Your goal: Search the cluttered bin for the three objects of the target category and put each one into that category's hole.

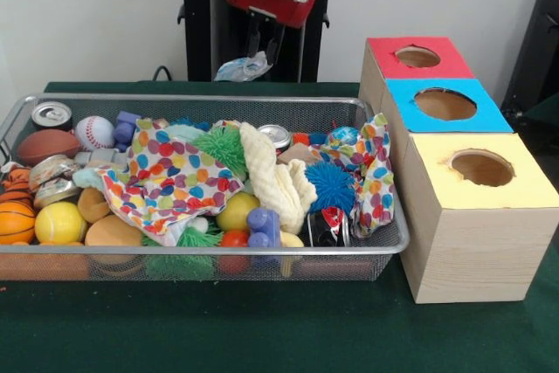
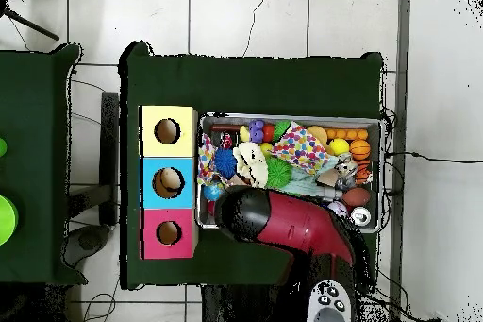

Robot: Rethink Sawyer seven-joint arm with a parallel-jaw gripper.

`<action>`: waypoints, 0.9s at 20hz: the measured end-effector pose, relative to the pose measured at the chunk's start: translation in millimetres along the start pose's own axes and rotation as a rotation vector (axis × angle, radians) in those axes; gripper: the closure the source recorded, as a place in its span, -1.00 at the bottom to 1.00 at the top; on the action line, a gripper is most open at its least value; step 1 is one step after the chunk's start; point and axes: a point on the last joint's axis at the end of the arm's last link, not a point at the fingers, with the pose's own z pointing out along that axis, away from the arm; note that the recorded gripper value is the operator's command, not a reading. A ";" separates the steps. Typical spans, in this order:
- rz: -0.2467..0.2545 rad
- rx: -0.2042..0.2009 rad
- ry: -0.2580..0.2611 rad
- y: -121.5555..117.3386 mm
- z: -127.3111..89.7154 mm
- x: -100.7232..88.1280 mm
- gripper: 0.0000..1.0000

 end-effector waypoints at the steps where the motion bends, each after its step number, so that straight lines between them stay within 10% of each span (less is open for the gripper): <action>1: -0.003 0.002 -0.012 -0.6 -3.6 -4.1 1.00; 18: -0.013 -0.033 -0.121 28.7 -44.7 -37.1 1.00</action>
